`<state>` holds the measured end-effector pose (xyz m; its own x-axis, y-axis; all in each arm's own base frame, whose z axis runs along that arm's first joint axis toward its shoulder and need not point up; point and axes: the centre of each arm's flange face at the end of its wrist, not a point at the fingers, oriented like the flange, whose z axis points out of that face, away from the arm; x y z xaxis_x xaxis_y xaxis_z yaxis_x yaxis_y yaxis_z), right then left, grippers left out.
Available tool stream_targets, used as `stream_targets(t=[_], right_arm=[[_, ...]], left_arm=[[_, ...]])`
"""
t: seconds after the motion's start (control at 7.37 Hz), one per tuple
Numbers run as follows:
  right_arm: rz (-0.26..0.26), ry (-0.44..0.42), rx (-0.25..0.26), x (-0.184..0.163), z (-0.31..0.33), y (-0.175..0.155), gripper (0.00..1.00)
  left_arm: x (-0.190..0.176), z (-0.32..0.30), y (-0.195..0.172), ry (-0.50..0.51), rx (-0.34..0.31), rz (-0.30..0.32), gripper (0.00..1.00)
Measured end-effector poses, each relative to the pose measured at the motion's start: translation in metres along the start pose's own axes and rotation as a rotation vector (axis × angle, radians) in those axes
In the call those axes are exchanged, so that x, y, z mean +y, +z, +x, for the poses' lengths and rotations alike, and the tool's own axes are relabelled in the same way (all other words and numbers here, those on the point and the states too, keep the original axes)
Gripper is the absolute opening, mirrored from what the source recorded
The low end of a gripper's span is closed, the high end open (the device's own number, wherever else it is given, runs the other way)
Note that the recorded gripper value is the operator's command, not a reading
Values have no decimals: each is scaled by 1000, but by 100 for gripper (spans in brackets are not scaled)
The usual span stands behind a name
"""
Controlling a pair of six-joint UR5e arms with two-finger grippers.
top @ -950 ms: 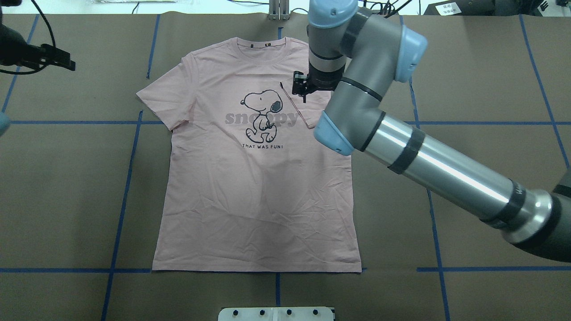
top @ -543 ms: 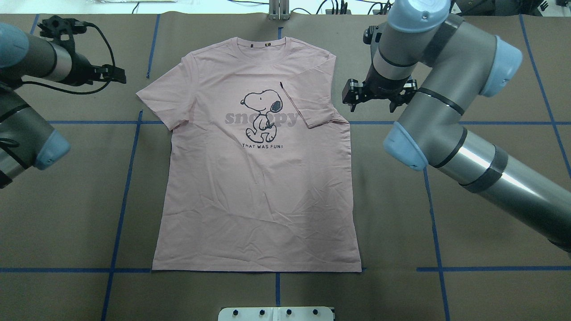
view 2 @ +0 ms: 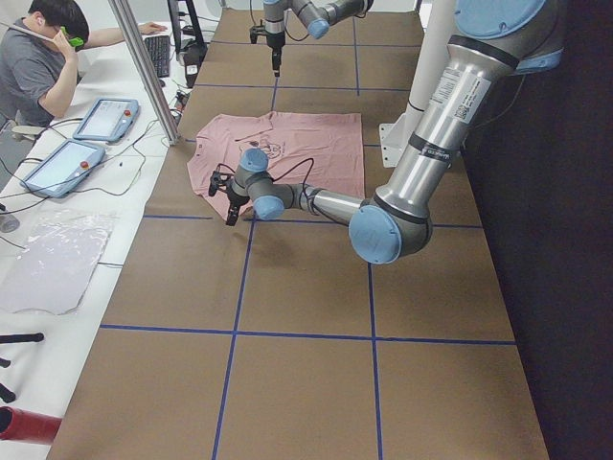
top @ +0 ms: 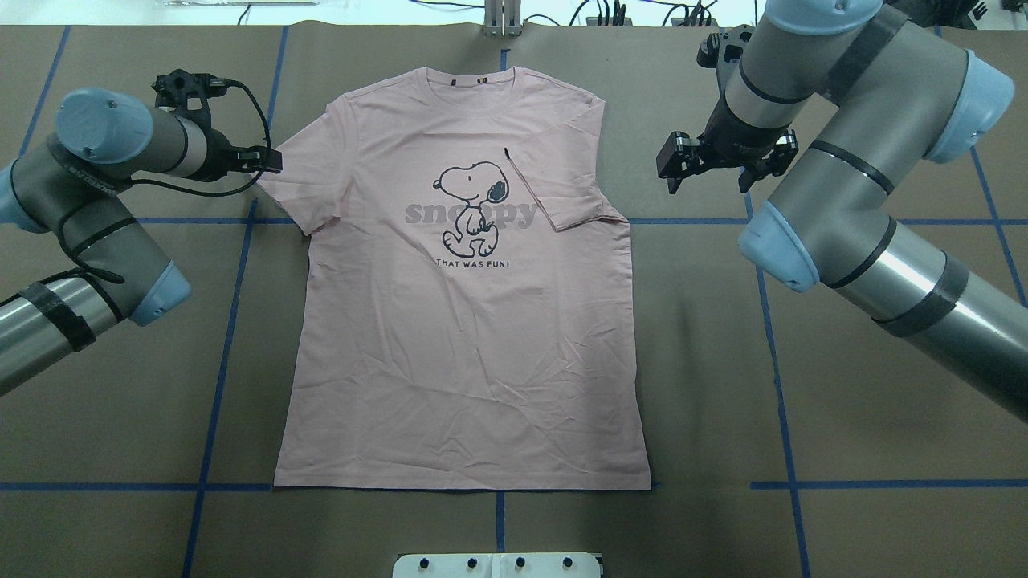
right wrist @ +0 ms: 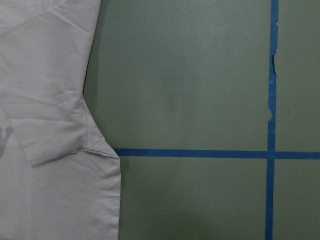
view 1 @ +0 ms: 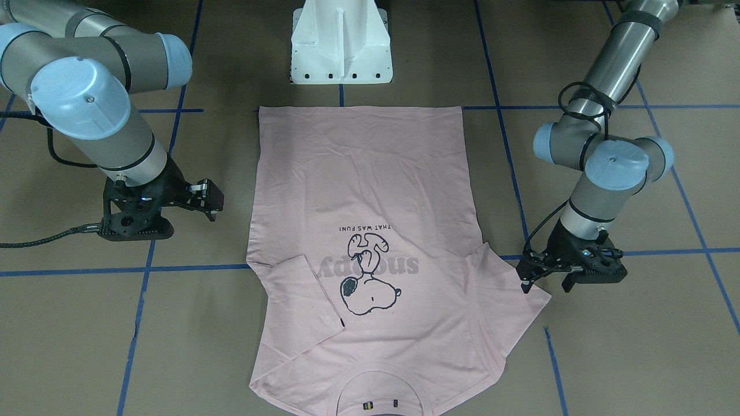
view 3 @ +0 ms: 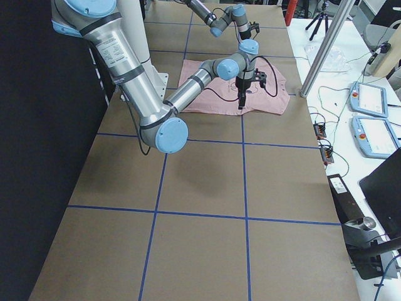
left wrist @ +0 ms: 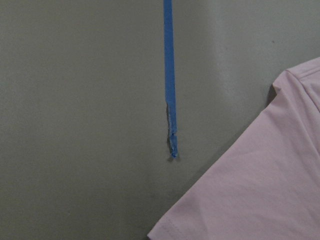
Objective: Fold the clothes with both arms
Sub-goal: 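Move the left gripper to the sleeve nearest it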
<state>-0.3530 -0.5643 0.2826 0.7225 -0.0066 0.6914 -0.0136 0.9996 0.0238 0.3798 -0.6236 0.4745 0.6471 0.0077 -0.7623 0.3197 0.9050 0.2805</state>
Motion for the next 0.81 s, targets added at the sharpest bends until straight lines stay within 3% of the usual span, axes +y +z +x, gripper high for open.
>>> stream_targets(t=[0.41, 0.54, 0.81], right_arm=[[2, 3, 0, 0, 0, 0, 100], [2, 4, 0, 0, 0, -1, 100], [2, 5, 0, 0, 0, -1, 100]], left_arm=[[1, -1, 10, 3, -12, -9, 76], [1, -2, 11, 4, -15, -8, 63], [0, -3, 11, 5, -21, -2, 23]])
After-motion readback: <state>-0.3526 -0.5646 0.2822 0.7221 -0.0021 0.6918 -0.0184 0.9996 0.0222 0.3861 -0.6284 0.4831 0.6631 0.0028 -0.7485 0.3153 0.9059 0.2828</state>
